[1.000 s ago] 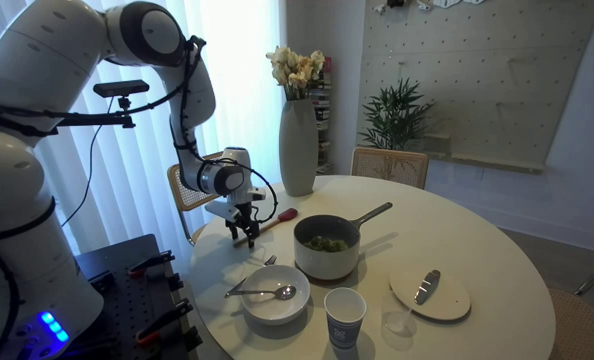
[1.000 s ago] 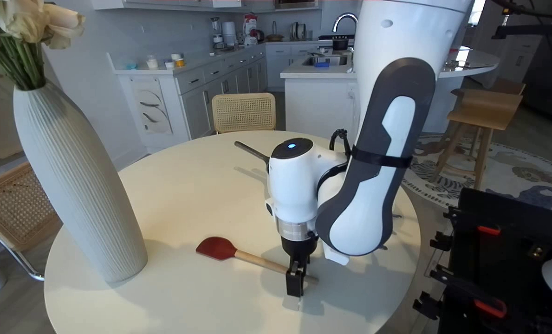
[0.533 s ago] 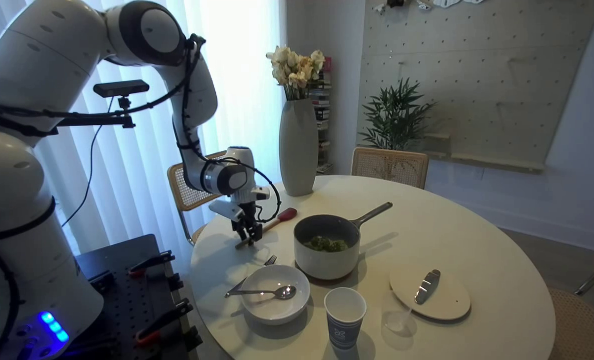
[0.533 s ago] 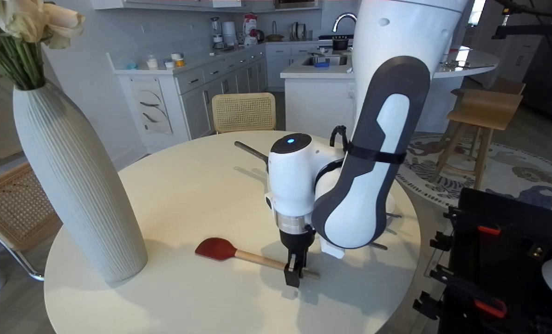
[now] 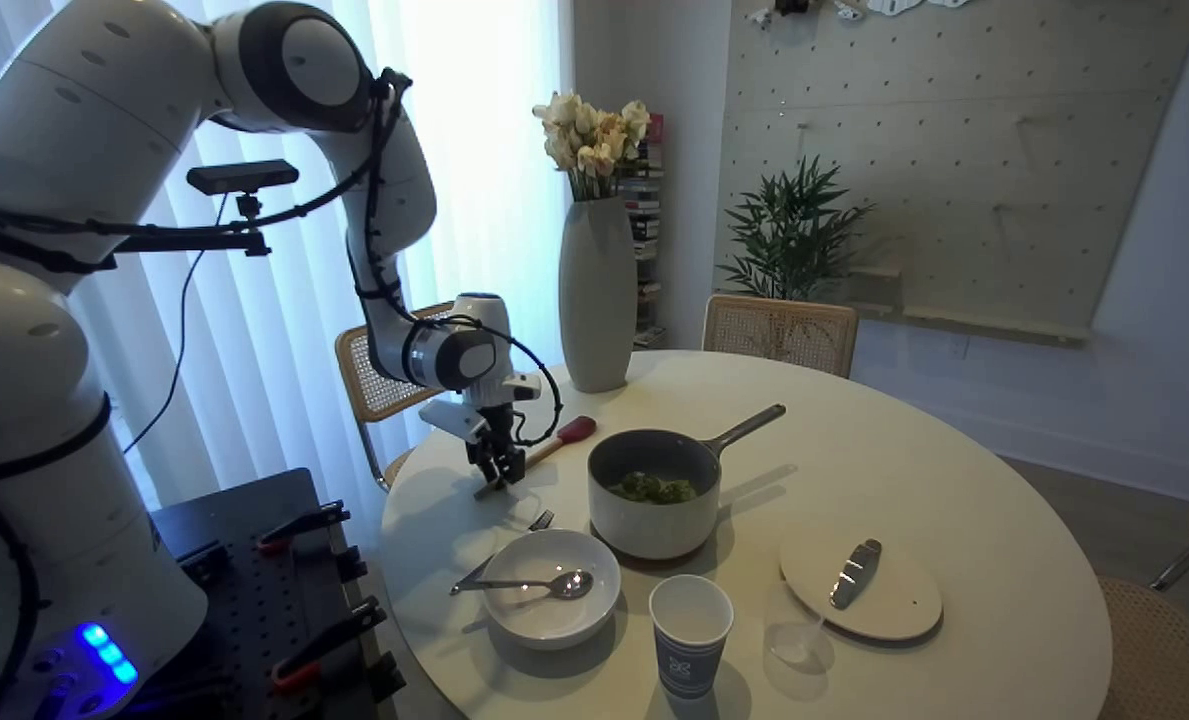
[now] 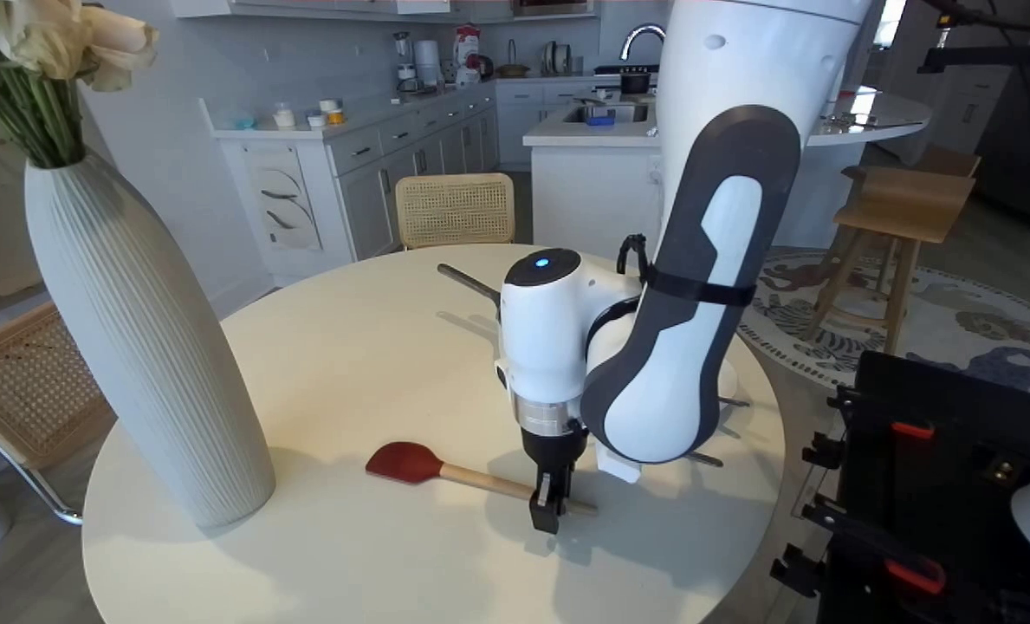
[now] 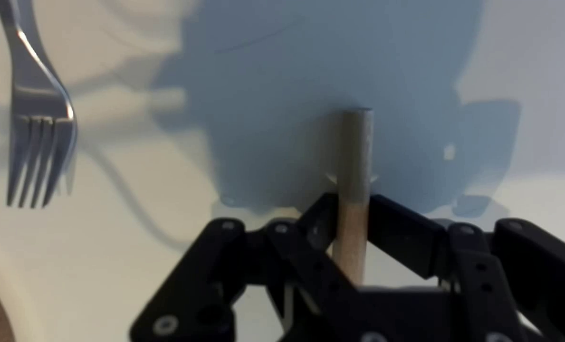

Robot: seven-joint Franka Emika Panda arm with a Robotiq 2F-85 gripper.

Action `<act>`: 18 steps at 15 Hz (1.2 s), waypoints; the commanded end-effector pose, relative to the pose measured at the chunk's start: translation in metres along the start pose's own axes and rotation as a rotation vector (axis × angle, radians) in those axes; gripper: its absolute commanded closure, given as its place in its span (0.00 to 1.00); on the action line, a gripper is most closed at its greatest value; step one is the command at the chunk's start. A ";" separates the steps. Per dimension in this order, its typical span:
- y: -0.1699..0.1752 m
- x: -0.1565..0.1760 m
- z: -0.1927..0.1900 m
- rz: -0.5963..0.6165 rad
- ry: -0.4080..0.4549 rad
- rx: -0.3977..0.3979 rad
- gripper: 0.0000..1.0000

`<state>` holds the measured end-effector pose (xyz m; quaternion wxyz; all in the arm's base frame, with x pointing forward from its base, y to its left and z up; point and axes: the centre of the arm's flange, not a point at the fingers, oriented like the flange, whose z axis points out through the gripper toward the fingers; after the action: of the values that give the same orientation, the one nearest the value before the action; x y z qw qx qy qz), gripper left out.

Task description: Pick the spatula on the table and put it in the pot

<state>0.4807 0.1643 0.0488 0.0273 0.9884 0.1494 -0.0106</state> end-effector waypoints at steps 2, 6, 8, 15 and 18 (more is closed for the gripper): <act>0.006 0.008 -0.033 0.023 0.000 0.022 0.94; 0.019 0.023 -0.099 0.019 0.038 0.020 0.94; 0.029 0.029 -0.134 0.018 0.046 0.012 0.94; 0.076 0.021 -0.257 -0.018 -0.073 -0.014 0.94; 0.101 0.005 -0.287 -0.029 -0.192 -0.020 0.94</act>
<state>0.5226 0.1043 0.3044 0.0496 0.9846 0.1549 -0.0641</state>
